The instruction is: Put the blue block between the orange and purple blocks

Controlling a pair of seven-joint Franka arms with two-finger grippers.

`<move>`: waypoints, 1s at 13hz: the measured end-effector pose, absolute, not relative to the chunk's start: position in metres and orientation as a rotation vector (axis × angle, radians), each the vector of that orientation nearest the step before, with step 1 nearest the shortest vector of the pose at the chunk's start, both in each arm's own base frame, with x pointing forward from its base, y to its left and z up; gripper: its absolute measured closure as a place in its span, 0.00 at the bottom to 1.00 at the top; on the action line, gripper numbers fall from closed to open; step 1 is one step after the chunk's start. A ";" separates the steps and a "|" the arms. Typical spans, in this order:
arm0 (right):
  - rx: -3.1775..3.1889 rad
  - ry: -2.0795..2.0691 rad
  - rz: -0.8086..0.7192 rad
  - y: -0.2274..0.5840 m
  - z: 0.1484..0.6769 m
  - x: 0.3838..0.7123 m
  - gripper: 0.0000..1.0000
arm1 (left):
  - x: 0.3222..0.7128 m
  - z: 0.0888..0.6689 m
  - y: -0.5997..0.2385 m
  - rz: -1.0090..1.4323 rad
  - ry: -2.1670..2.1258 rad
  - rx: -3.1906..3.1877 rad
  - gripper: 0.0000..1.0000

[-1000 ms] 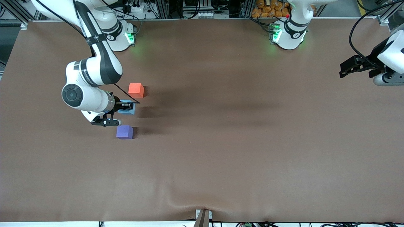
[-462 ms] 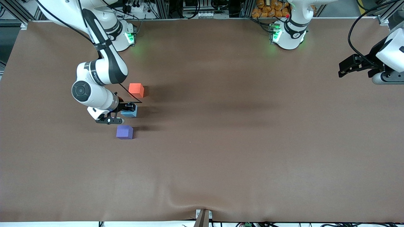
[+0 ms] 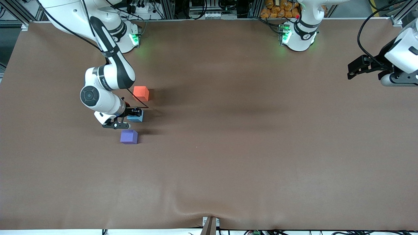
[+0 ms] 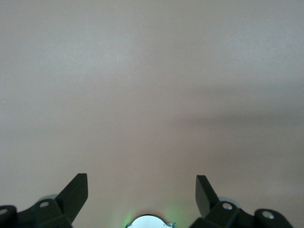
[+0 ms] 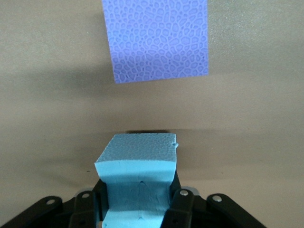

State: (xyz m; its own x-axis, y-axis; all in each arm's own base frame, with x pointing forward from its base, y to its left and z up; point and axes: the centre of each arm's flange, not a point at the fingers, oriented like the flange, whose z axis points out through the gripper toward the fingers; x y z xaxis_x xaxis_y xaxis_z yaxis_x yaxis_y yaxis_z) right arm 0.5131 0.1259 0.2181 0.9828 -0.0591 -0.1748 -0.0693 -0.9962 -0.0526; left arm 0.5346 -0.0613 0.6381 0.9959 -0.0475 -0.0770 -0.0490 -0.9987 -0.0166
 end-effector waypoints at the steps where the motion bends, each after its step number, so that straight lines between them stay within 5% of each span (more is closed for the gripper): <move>1: -3.070 0.101 0.265 0.126 0.216 0.513 0.49 | 0.534 0.638 -0.063 0.120 0.082 -3.120 0.00; 8: -3.074 0.105 0.267 0.124 0.206 0.511 0.50 | 0.534 0.638 -0.064 0.120 0.083 -3.119 0.00; 13: -3.072 0.097 0.332 0.126 0.207 0.511 0.01 | 0.534 0.638 -0.064 0.119 0.083 -3.119 0.00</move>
State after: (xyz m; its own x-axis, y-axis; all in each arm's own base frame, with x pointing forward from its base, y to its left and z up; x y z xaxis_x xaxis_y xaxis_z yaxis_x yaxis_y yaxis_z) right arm 0.5112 0.1258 0.2067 0.9750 -0.0571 -0.2149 -0.0680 -0.9967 -0.0435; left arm 0.5343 -0.0640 0.6381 0.9957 -0.0525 -0.0769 -0.0539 -0.9984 -0.0166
